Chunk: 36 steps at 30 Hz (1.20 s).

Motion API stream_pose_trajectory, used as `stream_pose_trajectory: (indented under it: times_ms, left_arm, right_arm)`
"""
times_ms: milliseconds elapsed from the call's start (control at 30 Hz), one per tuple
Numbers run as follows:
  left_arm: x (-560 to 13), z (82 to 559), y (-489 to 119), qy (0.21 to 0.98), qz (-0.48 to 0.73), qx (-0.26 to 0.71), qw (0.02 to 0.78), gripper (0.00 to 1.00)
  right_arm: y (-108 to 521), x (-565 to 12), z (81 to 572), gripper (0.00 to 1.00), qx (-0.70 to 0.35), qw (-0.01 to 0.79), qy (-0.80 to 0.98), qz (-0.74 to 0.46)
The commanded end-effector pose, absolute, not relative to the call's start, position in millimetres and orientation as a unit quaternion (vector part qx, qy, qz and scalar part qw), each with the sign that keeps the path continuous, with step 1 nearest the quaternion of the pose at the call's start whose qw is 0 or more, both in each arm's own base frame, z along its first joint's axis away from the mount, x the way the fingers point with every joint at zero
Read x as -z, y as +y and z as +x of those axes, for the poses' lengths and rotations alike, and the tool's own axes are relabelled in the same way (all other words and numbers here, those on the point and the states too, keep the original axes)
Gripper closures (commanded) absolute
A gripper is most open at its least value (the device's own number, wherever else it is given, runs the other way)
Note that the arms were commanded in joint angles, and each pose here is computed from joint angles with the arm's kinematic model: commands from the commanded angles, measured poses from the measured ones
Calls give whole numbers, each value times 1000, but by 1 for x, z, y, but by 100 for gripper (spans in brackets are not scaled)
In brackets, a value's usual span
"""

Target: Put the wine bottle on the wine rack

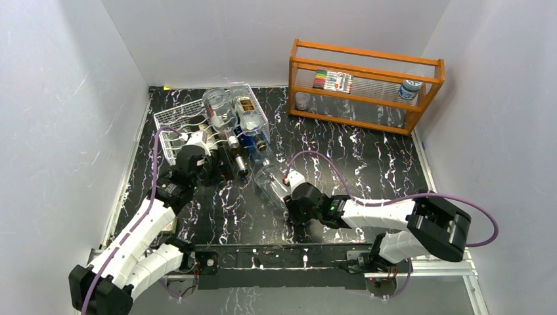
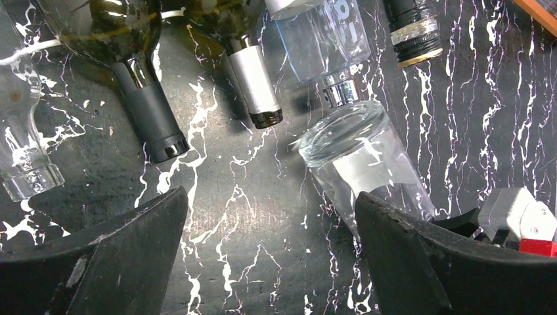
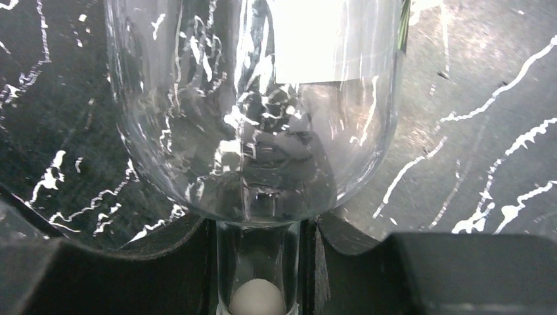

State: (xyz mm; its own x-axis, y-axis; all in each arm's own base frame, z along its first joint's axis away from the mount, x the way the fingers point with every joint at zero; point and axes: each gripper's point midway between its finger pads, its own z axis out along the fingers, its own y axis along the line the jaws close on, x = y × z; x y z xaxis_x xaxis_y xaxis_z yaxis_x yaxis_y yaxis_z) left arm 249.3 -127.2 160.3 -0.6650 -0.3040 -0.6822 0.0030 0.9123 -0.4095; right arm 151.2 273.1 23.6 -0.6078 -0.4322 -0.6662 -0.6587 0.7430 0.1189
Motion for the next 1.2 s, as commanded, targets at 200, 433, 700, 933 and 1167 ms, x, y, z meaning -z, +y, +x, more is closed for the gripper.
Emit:
stream_pose_trajectory:
  times_ms: [200, 433, 700, 933, 1167]
  left_arm:
    - [-182, 253, -125, 879, -85, 196, 425, 2]
    - [-183, 252, -124, 879, -86, 194, 426, 2]
    - [-194, 254, -119, 874, -86, 187, 440, 2]
    - [-219, 255, -104, 858, -91, 162, 478, 2]
    - [-246, 252, -79, 831, -113, 127, 529, 2]
  right_arm:
    - [264, -61, 158, 100, -211, 383, 844, -311]
    - [261, -94, 155, 100, -256, 430, 813, -299]
    - [256, -123, 153, 100, -285, 465, 788, -287]
    - [252, -150, 152, 100, -308, 494, 765, -276]
    - [255, -197, 157, 100, -332, 530, 739, -250]
